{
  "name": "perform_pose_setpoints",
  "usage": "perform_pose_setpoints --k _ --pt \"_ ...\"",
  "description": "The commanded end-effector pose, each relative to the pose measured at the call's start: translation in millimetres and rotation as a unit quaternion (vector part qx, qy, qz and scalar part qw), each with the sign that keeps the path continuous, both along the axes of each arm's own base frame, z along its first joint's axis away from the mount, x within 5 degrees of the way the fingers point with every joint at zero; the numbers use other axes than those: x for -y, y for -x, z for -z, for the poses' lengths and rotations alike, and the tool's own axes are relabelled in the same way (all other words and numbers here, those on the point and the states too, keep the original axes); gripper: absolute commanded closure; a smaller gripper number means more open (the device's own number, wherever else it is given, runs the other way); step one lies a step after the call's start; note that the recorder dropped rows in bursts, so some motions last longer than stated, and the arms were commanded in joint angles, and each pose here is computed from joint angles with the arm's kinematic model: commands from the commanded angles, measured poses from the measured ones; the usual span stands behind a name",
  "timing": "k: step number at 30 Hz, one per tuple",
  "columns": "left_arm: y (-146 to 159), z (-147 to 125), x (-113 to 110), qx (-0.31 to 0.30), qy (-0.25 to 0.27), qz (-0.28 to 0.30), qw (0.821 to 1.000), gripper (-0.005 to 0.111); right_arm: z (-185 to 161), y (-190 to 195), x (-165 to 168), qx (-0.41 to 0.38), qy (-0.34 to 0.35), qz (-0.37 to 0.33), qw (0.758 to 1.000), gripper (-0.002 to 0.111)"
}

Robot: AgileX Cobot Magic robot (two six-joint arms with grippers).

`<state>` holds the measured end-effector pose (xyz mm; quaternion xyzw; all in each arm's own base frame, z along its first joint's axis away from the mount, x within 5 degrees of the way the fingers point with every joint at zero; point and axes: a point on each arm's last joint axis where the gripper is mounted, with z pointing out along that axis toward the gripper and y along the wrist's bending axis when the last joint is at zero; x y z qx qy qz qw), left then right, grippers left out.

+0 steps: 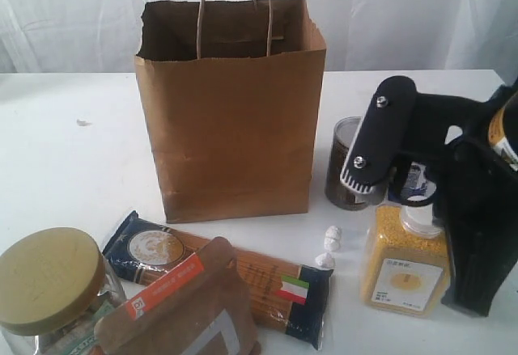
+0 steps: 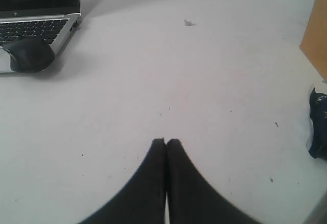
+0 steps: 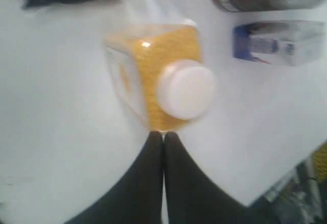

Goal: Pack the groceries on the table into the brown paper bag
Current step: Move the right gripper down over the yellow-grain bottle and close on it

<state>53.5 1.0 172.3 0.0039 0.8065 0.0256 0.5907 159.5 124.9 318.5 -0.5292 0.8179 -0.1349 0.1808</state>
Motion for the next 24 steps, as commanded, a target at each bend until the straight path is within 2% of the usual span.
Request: perform_pose_setpoints --k 1,6,9,14,19,22,24 --pt "0.0 0.6 0.2 0.003 0.004 -0.001 1.0 0.107 -11.6 -15.9 9.2 0.057 0.034 0.017 0.998 0.108" --pt "0.0 0.6 0.2 0.003 0.004 -0.001 1.0 0.107 -42.1 -46.8 23.4 0.095 -0.001 0.065 0.993 0.108" --pt "0.0 0.6 0.2 0.003 0.004 -0.001 1.0 0.107 -56.4 -64.1 31.5 0.053 -0.058 0.101 0.992 0.108" --pt "0.0 0.6 0.2 0.003 0.004 -0.001 1.0 0.107 -43.8 -90.9 26.1 -0.07 -0.196 0.082 0.975 0.108" --pt "0.0 0.6 0.2 0.003 0.004 -0.001 1.0 0.107 -30.0 -97.4 25.3 -0.093 -0.191 0.097 0.972 0.107" --pt "0.0 0.6 0.2 0.003 0.004 -0.001 1.0 0.107 -27.5 -93.7 26.6 -0.097 -0.19 0.1 0.972 0.096" --pt "0.0 0.6 0.2 0.003 0.004 -0.001 1.0 0.107 -22.3 -90.0 27.8 -0.105 -0.186 0.102 0.972 0.08"
